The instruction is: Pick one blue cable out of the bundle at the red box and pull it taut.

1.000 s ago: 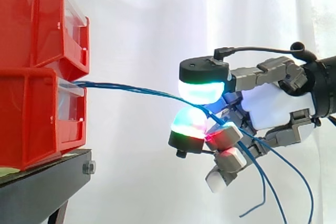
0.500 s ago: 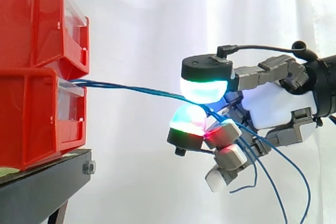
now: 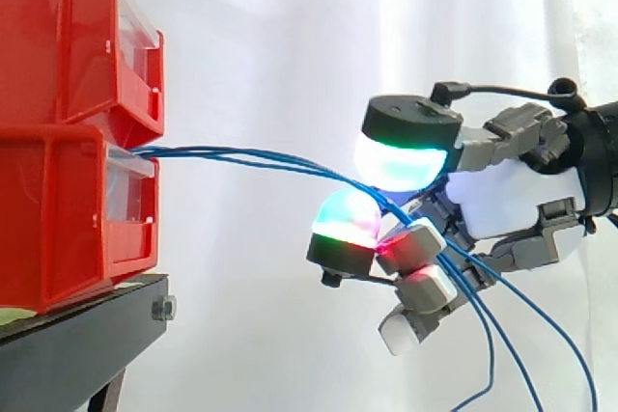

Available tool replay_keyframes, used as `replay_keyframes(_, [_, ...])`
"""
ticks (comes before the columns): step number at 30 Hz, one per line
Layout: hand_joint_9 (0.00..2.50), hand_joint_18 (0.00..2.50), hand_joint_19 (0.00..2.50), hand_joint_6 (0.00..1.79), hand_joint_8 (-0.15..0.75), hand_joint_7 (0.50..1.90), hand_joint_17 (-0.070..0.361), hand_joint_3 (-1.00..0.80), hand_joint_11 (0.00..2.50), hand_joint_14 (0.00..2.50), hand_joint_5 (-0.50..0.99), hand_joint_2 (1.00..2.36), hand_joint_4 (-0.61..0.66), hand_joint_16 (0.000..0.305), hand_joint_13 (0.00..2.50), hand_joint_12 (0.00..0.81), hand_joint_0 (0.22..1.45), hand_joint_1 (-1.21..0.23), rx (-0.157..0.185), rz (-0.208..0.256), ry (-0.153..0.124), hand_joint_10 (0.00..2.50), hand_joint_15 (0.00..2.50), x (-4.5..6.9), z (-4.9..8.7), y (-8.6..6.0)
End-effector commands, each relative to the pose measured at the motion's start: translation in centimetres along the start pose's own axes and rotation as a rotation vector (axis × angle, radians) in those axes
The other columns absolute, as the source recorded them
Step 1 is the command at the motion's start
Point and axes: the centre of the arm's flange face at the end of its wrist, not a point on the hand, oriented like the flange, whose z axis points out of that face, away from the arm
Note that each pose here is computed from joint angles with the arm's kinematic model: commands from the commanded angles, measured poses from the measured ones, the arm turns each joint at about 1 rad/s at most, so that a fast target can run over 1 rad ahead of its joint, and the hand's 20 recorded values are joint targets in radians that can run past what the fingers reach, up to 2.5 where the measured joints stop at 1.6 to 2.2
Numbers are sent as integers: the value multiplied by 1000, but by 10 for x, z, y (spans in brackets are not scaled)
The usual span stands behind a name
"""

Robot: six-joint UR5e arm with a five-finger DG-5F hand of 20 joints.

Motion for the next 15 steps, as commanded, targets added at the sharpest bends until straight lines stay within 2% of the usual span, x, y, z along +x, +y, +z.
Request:
replay_keyframes(1, [1088,665,446,916,399,911,135,-500,1211,27,-196,1000,208,60,1059,408,510,-734,-2,0,0,10,842,0,0,1])
replay_keyframes(5, [1095,640,477,902,389,938,132,-500,1223,24,-189,1000,190,59,1045,398,535,-536,0,0,0,11,829,0,0,0])
replay_keyframes(7, [1096,624,485,898,371,967,128,-500,1225,25,-188,1000,186,57,1037,390,569,-534,0,0,0,13,829,0,0,0])
replay_keyframes(9, [1094,616,490,900,373,979,126,-388,1227,25,-187,1008,178,56,1033,388,608,-563,1,0,0,12,827,0,0,-1])
replay_keyframes(15, [1106,653,466,924,394,977,134,-163,1229,24,-183,1016,190,59,1045,409,613,-668,1,0,0,10,806,0,0,-1])
